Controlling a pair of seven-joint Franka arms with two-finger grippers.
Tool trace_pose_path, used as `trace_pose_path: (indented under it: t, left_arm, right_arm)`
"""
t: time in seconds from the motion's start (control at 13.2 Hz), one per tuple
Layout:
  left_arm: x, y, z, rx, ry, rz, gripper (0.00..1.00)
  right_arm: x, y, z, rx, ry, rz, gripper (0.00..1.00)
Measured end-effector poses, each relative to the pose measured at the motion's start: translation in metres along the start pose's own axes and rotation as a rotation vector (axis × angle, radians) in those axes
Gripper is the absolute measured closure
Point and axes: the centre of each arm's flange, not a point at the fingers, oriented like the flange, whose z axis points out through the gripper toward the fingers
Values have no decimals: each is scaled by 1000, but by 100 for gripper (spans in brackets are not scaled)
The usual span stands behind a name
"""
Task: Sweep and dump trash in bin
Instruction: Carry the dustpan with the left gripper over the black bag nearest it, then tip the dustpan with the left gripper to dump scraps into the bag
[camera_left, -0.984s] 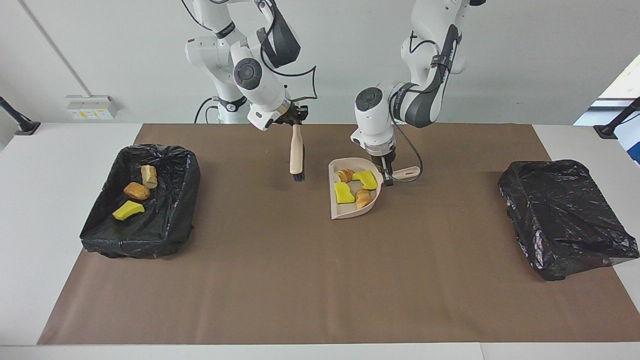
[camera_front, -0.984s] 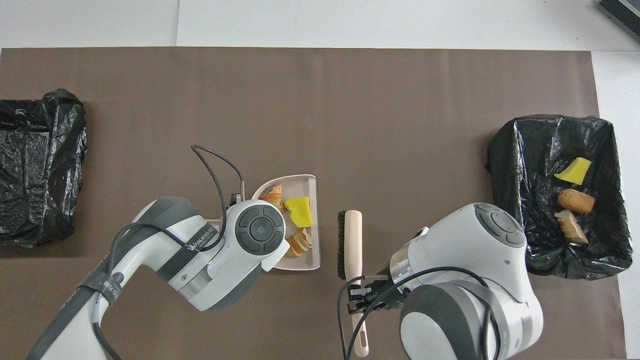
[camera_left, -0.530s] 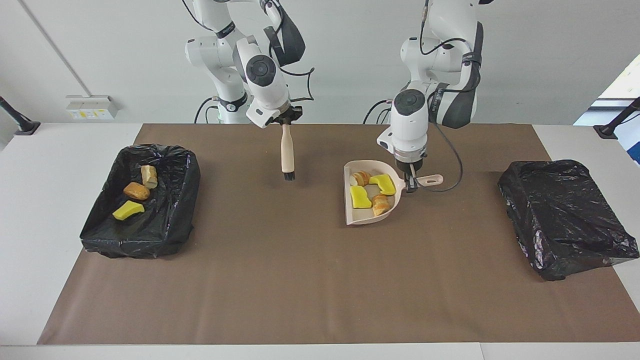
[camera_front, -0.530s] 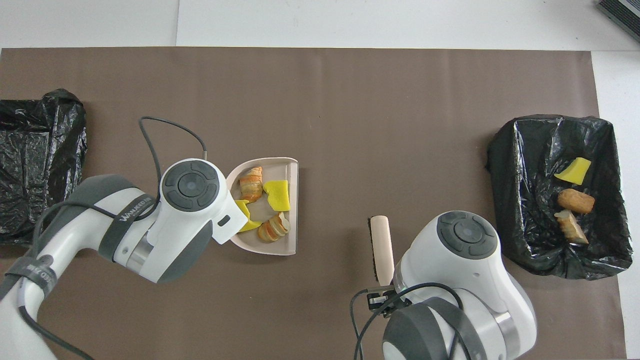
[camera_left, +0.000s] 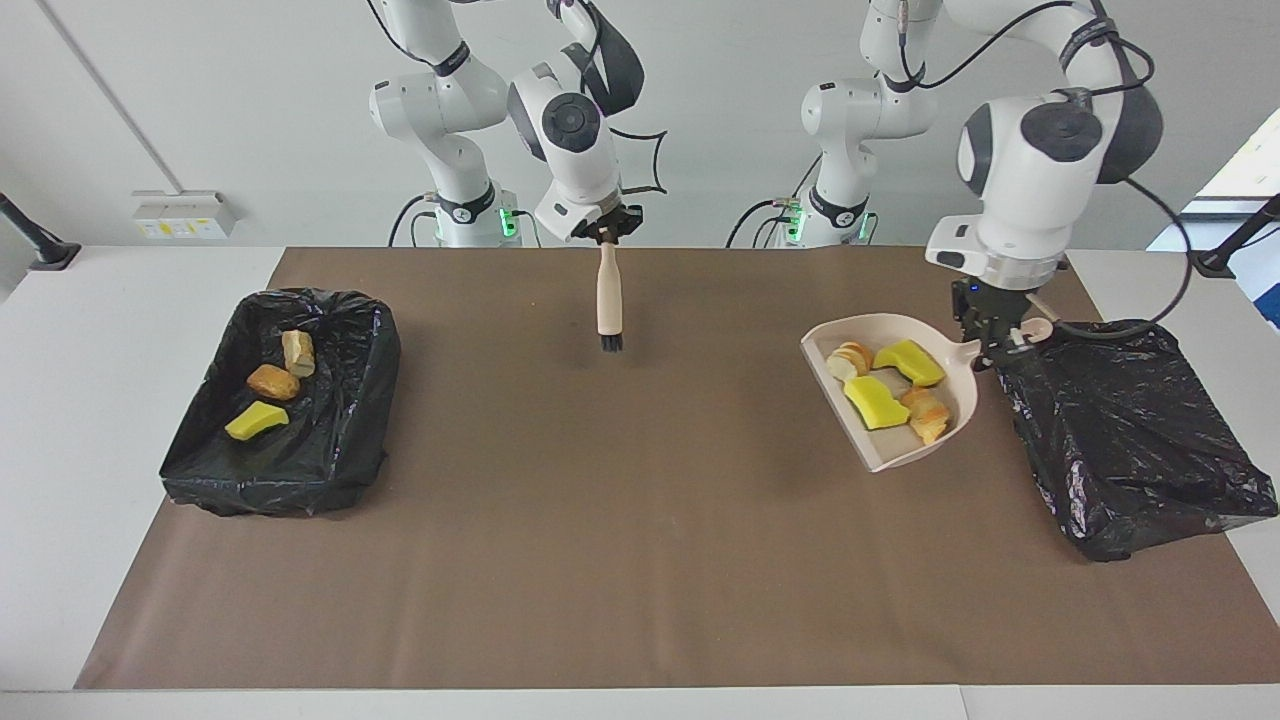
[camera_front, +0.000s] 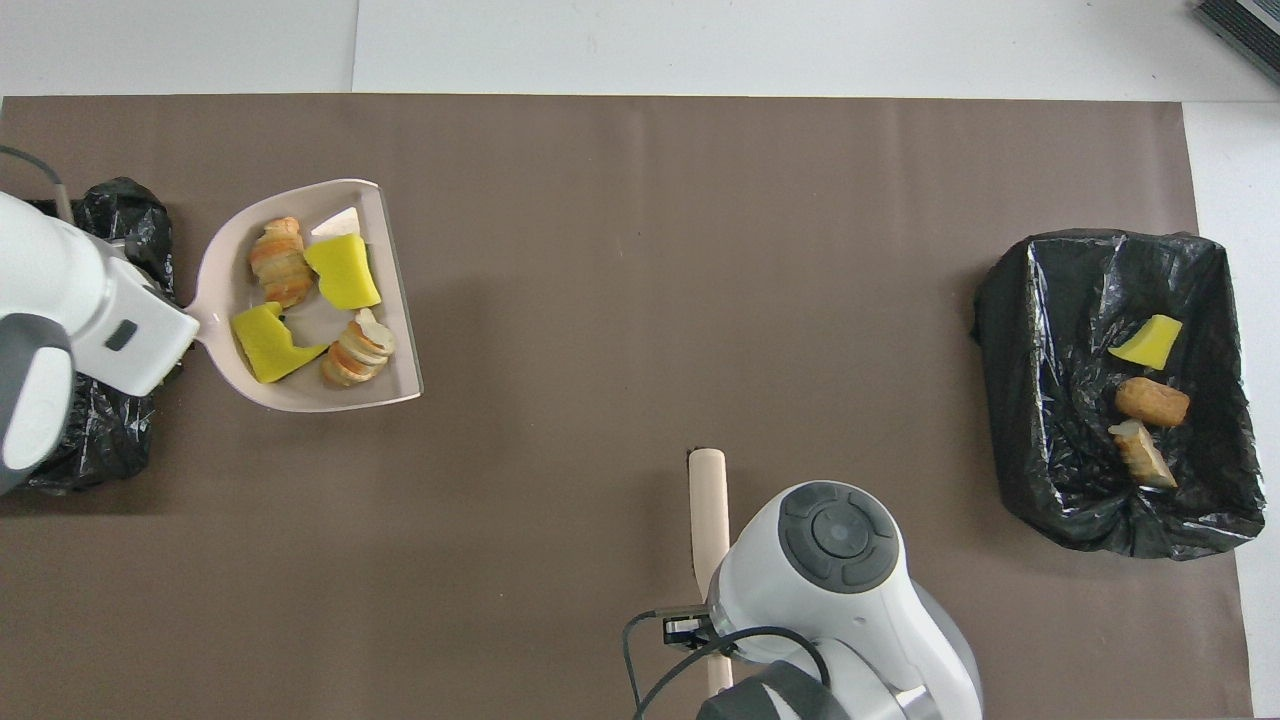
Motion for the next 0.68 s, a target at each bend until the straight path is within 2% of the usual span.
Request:
trace_pose_path:
  t: [0.15,0.45,0.68]
  left_arm:
    - [-74,-19,-6,10,14,-8,68]
    - [-211,-44,1,29,-1,-31,68]
    - [-284,-58,13,71,-31,54,68]
  right_arm:
    - [-4,-20,17,-2,8,28,74]
    - [-7,-36,45,-15,-6,47,74]
    - [-7,-42,71,-35,-34,34,74]
